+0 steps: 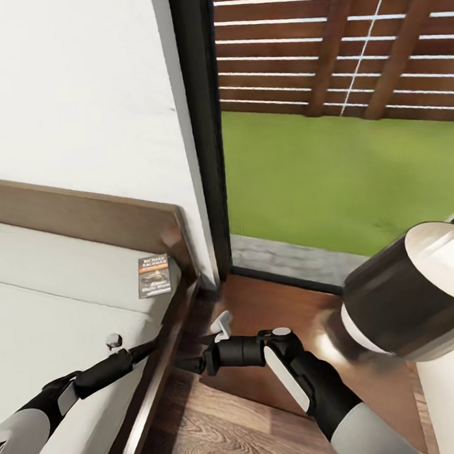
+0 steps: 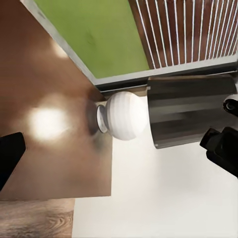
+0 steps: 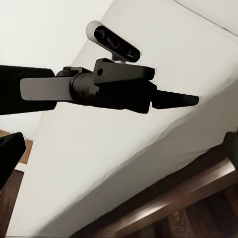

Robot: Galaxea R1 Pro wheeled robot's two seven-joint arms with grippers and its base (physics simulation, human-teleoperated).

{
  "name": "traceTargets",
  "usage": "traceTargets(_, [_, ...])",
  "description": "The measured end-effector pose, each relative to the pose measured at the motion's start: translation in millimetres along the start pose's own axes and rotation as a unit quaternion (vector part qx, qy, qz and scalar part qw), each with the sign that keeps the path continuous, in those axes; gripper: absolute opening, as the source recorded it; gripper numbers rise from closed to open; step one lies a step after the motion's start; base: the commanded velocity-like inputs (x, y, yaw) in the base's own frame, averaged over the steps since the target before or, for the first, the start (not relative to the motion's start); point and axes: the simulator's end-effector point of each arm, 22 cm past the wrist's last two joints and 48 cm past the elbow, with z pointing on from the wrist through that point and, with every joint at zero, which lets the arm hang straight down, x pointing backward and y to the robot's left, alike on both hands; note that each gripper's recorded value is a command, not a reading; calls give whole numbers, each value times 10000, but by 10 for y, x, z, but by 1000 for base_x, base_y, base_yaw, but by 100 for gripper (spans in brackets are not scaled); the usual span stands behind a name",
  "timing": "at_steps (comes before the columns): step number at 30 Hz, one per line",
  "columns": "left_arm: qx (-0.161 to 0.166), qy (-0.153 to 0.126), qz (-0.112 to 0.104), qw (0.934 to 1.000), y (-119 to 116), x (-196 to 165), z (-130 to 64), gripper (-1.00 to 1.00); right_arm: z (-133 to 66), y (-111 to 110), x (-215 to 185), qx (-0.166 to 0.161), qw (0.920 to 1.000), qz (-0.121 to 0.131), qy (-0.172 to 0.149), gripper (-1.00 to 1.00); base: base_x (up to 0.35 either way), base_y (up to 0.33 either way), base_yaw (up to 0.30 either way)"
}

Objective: In the bedroom, move the book from the bed onto either nightstand, and place the two sandals side by side next to the bed.

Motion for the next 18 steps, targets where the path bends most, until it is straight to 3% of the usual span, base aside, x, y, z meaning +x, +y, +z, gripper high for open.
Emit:
traceTargets(6, [2,2,-2,10000,-1,3,6,100,-1,-1,0,1,10000,-1,-1,100,0,0,180])
traceTargets(18, [21,2,-20,10000,-8,18,35,100,-1,1,1,-1,10000,0,-2,100,0,0,14])
